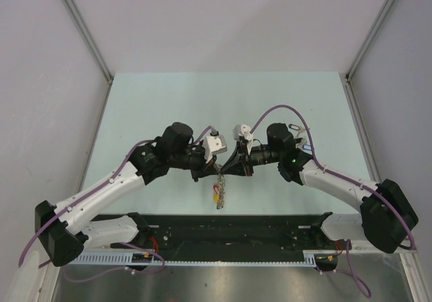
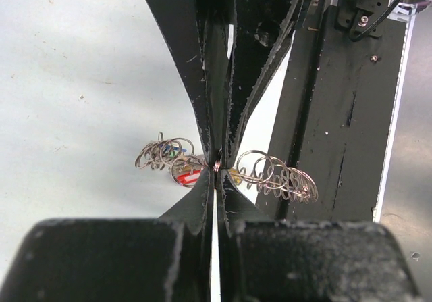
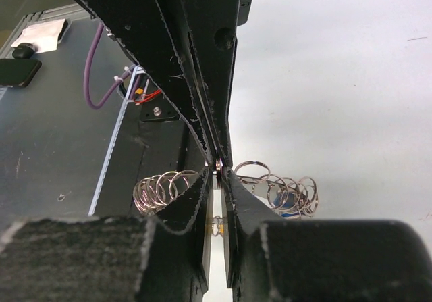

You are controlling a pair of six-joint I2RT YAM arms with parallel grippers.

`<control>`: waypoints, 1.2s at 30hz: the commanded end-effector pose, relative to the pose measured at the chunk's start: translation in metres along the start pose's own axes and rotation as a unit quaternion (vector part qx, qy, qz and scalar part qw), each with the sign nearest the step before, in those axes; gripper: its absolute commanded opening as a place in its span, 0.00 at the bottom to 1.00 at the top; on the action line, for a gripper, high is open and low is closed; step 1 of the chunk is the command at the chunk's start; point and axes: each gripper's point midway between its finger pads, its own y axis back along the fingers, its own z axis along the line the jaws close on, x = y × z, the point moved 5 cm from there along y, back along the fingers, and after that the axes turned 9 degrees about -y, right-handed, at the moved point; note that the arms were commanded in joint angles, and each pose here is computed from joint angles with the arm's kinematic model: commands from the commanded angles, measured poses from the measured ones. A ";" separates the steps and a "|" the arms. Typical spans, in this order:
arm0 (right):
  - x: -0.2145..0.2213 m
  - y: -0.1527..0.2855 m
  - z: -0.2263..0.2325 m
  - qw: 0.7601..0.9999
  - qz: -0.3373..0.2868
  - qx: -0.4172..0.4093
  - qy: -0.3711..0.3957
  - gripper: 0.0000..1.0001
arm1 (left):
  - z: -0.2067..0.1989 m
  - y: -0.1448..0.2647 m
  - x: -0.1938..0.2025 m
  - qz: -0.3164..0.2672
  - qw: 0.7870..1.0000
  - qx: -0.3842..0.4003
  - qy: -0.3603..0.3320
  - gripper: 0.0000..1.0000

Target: Put the keys on the keyring

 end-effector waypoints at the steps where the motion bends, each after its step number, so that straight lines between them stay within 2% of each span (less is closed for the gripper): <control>1: -0.011 -0.002 0.005 1.000 -0.004 -0.007 0.016 0.15 | 0.002 0.008 -0.030 -0.070 0.997 -0.002 -0.033 0.00; 7: -0.012 -0.003 0.006 1.000 -0.007 -0.007 0.015 0.13 | 0.002 0.007 -0.030 -0.071 0.997 0.002 -0.033 0.00; 10: -0.014 -0.003 0.006 1.000 -0.008 -0.008 0.016 0.06 | 0.002 0.007 -0.031 -0.072 0.997 0.003 -0.032 0.01; 11: -0.014 -0.003 0.005 1.000 -0.008 -0.007 0.016 0.00 | 0.002 0.008 -0.031 -0.074 0.997 0.001 -0.032 0.00; 13: -0.017 -0.002 0.004 1.000 -0.015 0.002 0.017 0.00 | 0.003 0.011 -0.034 -0.081 0.996 -0.009 -0.031 0.00; 15: -0.023 0.000 0.004 1.000 -0.026 0.007 0.013 0.00 | 0.009 0.014 -0.038 -0.095 0.994 -0.035 -0.028 0.04; 20: -0.053 0.013 0.010 0.996 -0.078 0.011 0.034 0.00 | 0.019 0.043 -0.057 -0.187 0.976 -0.109 -0.024 0.26; 24: -0.083 0.027 0.026 0.989 -0.127 0.000 0.071 0.00 | 0.028 0.070 -0.069 -0.263 0.951 -0.158 -0.027 0.29; 26: -0.092 0.034 0.029 0.987 -0.143 0.002 0.079 0.00 | 0.027 0.077 -0.069 -0.280 0.945 -0.166 -0.028 0.29; 32: -0.114 0.049 0.037 0.974 -0.205 0.019 0.096 0.00 | 0.021 0.079 -0.071 -0.313 0.938 -0.148 -0.005 0.31; 34: -0.122 0.052 0.041 0.969 -0.232 -0.004 0.084 0.00 | 0.016 0.081 -0.077 -0.328 0.936 -0.128 -0.005 0.31; 36: -0.129 0.059 0.045 0.957 -0.267 -0.023 0.107 0.00 | 0.011 0.080 -0.082 -0.344 0.933 -0.104 -0.012 0.32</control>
